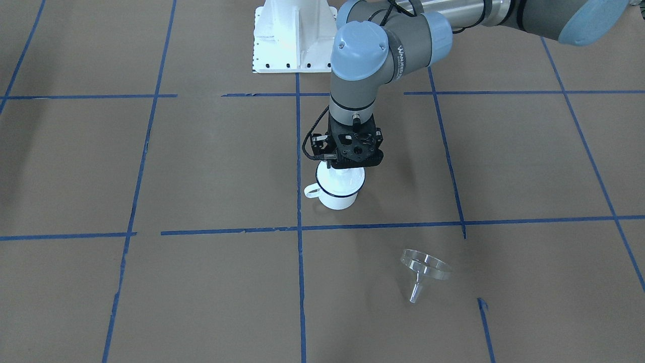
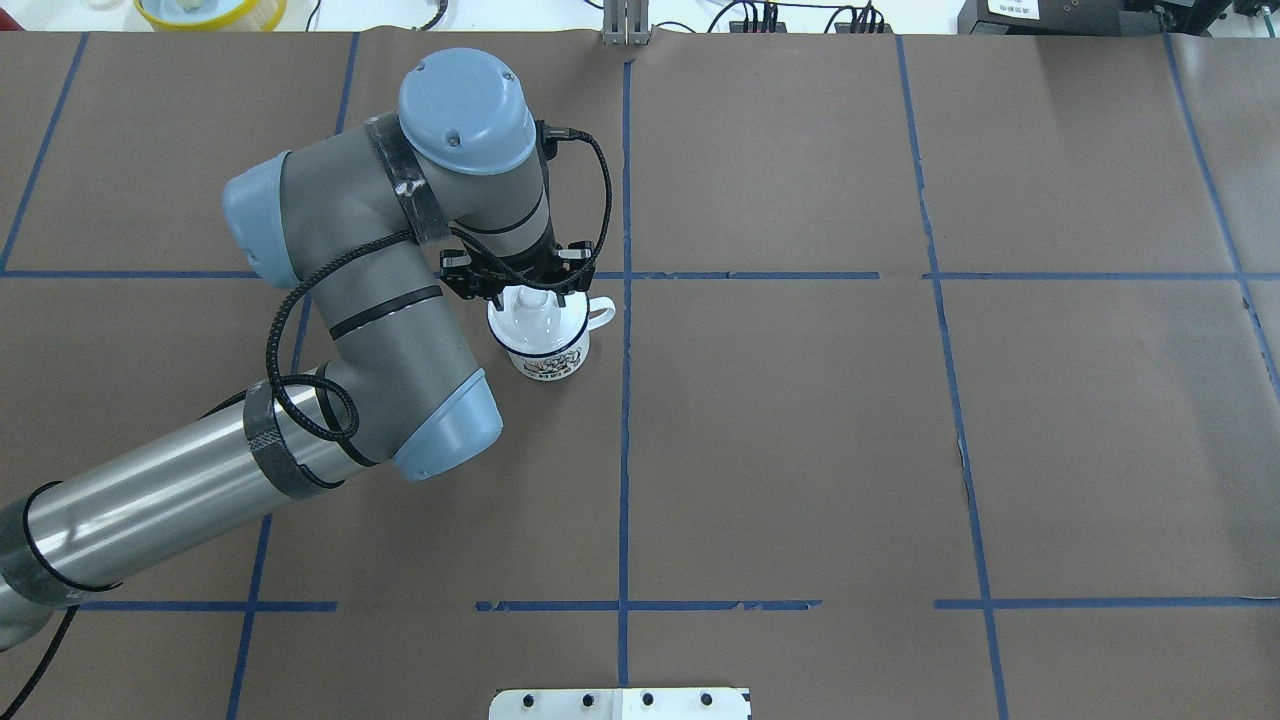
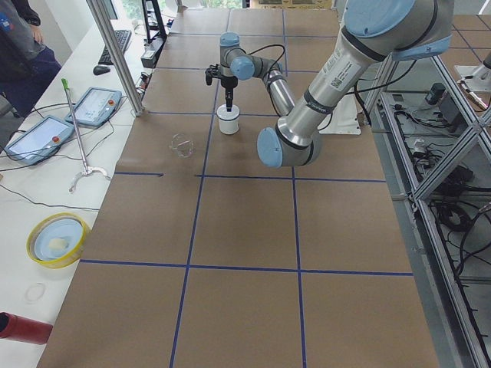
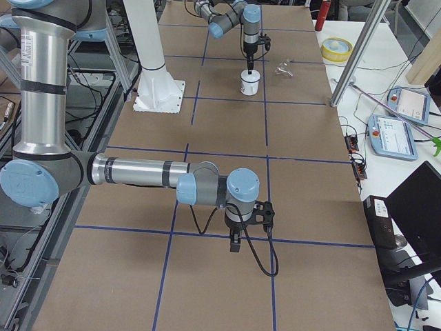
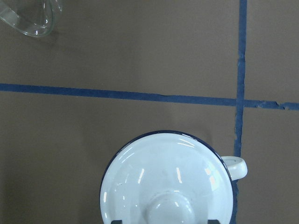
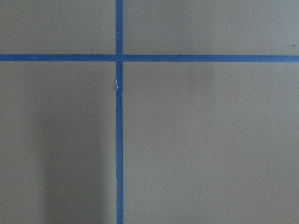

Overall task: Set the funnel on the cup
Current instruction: 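Lower the left gripper and close it on the lid's knob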

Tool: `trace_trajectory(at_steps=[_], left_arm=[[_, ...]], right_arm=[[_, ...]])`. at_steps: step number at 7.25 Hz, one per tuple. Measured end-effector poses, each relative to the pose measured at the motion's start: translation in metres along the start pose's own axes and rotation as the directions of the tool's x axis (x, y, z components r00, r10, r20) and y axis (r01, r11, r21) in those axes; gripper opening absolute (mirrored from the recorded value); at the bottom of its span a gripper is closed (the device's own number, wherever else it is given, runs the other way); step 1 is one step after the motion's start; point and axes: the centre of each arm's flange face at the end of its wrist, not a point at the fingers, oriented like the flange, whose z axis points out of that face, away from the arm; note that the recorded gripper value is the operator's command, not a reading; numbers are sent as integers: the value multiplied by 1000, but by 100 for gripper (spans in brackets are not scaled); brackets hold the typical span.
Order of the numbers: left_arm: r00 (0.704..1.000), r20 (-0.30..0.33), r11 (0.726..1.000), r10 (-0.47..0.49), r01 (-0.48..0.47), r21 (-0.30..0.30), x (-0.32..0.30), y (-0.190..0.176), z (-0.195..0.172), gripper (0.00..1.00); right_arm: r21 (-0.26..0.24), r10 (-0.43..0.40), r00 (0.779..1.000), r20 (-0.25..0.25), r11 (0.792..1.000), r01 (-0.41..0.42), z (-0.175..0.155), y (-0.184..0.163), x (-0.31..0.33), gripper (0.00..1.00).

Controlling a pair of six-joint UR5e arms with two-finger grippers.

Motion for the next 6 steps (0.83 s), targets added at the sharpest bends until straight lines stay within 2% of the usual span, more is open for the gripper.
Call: trace_trajectory(at_steps=[5,6], left_arm=[[1000,8,999,-26,26,29,1,-3,-1,64],[1000,10,999,-29,29,32,0,-4,-1,58]], right_arm=[[0,0,1000,0,1000,0,0,0,0,100],[0,0,1000,0,1000,0,0,0,0,100]])
